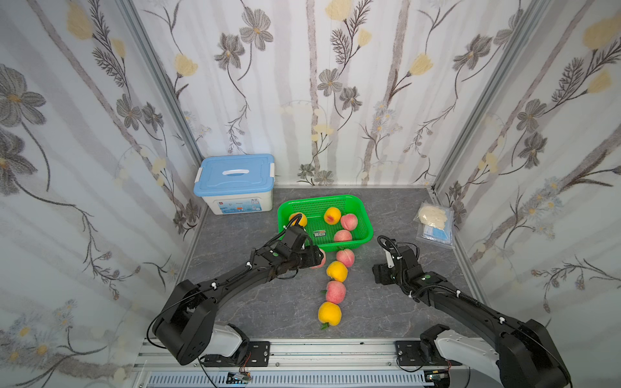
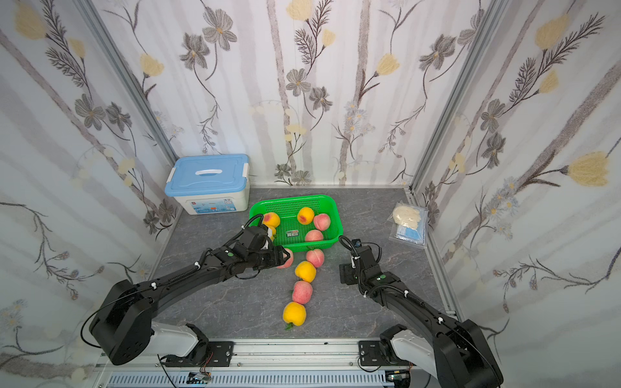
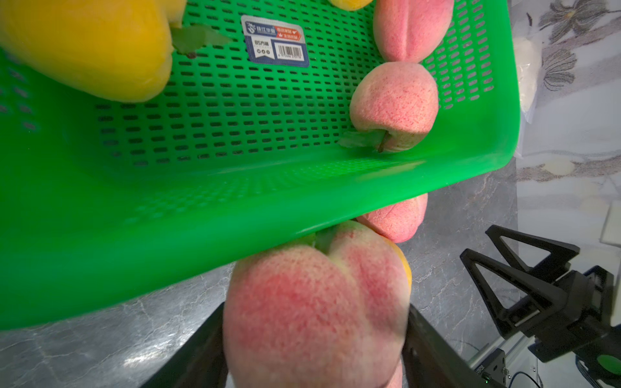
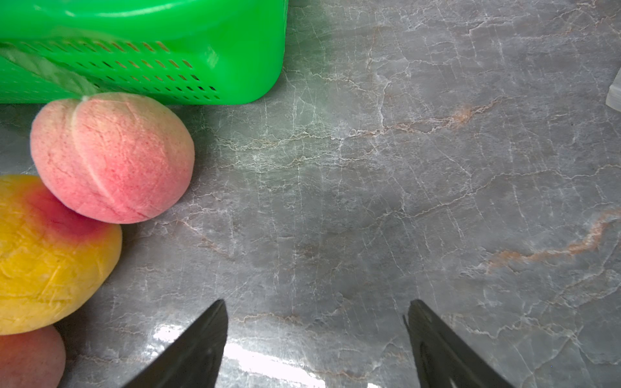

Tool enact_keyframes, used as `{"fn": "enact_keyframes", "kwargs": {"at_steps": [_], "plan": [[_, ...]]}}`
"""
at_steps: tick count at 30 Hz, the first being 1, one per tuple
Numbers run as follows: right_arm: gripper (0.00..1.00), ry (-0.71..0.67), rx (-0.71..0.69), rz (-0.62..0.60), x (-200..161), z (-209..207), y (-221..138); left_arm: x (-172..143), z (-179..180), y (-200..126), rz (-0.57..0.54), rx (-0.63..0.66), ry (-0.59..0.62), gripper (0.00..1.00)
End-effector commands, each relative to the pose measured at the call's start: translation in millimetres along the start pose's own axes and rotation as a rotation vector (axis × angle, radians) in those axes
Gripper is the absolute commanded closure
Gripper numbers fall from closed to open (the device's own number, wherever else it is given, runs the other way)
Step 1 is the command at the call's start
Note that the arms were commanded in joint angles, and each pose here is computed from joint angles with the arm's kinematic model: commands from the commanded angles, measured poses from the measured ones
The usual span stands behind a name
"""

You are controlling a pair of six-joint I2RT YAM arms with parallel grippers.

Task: Put the peaches into the basket
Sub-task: Place the peach in the basket.

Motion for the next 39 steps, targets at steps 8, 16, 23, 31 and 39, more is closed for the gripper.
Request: {"fn": "enact_keyframes", "kwargs": {"at_steps": [8, 16, 23, 31, 39], "plan": [[0.15, 0.018, -0.009, -0.034, 3.7, -1.0, -2.5, 1.6, -9.1, -16.2, -0.012, -0.039, 0.06, 0.26], [0.15, 0.021, -0.011, -0.037, 2.7, -1.4, -3.6, -12.7, 21.3, 12.3, 0.016, 0.006, 0.011, 0.27], [0.15, 0.022, -0.012, -0.04, 2.9, -1.6, -3.9, -12.1, 18.7, -0.3, -0.001, 0.003, 0.019, 0.26], [0.15, 0.023, -0.013, -0.041, 2.9, -1.7, -4.3, -13.8, 13.2, -27.9, -0.017, -0.022, 0.034, 0.26], [0.15, 0.023, -0.013, -0.043, 3.3, -1.7, -4.3, -7.5, 3.4, -59.6, -0.078, -0.012, 0.083, 0.26]]}}
Point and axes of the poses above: each gripper's point midway between its finger pads, its own y axis out along the fingers, its own z axis along the line the jaws close on, x = y × z, the point moved 8 cm from there along -y, back along the fingers, and after that the axes turned 12 degrees about -y, right-handed, at the moved point
